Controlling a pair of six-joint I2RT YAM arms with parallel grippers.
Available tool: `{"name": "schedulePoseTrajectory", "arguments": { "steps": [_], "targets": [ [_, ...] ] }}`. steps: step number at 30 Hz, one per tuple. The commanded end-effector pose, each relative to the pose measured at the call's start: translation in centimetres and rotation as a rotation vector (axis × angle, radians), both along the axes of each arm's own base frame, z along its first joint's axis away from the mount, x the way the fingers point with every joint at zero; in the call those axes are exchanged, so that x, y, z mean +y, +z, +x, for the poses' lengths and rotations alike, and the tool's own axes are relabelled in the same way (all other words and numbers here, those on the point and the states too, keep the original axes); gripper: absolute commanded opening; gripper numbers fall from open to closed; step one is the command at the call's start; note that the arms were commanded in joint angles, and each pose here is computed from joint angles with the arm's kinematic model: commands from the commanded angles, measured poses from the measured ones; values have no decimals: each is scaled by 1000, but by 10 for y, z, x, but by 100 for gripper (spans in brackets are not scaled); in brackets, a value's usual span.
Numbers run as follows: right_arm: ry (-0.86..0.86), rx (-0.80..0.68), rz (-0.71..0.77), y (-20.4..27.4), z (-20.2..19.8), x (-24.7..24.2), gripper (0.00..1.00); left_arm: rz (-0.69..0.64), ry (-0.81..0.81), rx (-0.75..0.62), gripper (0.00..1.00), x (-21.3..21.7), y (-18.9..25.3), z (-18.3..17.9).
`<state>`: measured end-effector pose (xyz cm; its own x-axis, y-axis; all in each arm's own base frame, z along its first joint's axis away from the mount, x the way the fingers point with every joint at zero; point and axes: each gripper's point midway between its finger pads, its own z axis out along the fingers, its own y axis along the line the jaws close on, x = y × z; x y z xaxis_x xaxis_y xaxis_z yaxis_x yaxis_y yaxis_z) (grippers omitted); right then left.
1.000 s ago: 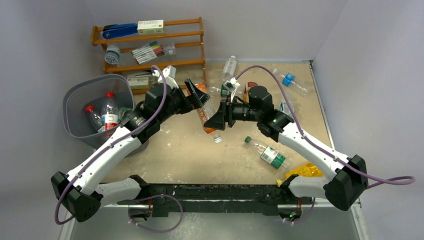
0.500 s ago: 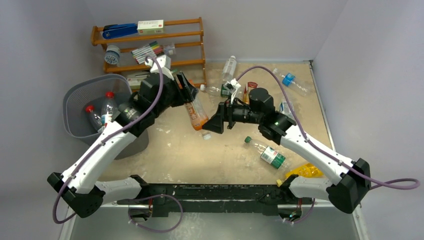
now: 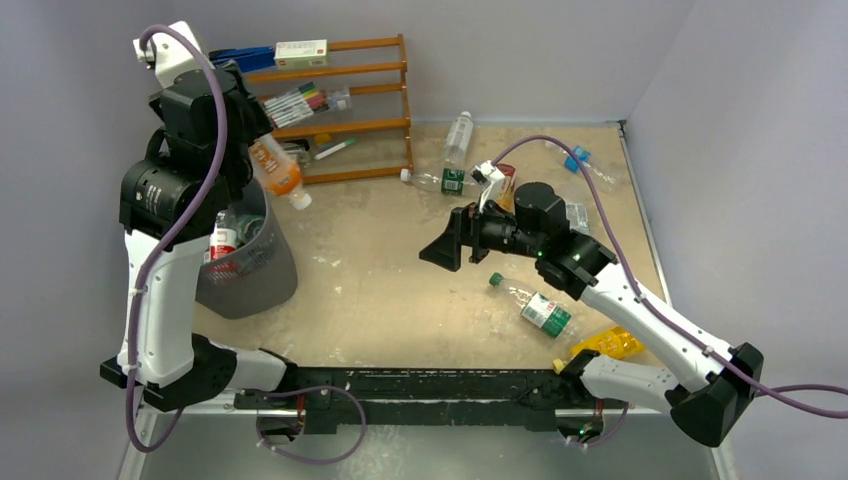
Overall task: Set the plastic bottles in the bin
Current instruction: Place the plastic bottle in the trash bin.
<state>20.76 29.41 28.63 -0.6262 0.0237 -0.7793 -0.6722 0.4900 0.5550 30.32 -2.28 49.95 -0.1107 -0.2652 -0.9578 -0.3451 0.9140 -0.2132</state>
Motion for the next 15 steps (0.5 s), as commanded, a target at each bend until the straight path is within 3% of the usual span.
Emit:
{"name": "schedulePoseTrajectory", "arguments": {
  "steps": [1,8,15],
  "targets": [
    [-76,28,-34,-6,2,-13,93,209,366,121,54,75,-10,-38],
    [-90,63,-76,-18,2,-17,93,281,596,125,52,116,-9,-61],
    [-94,52,-110,-20,1,-22,94,291,692,213,51,160,-37,-58]
  ]
}}
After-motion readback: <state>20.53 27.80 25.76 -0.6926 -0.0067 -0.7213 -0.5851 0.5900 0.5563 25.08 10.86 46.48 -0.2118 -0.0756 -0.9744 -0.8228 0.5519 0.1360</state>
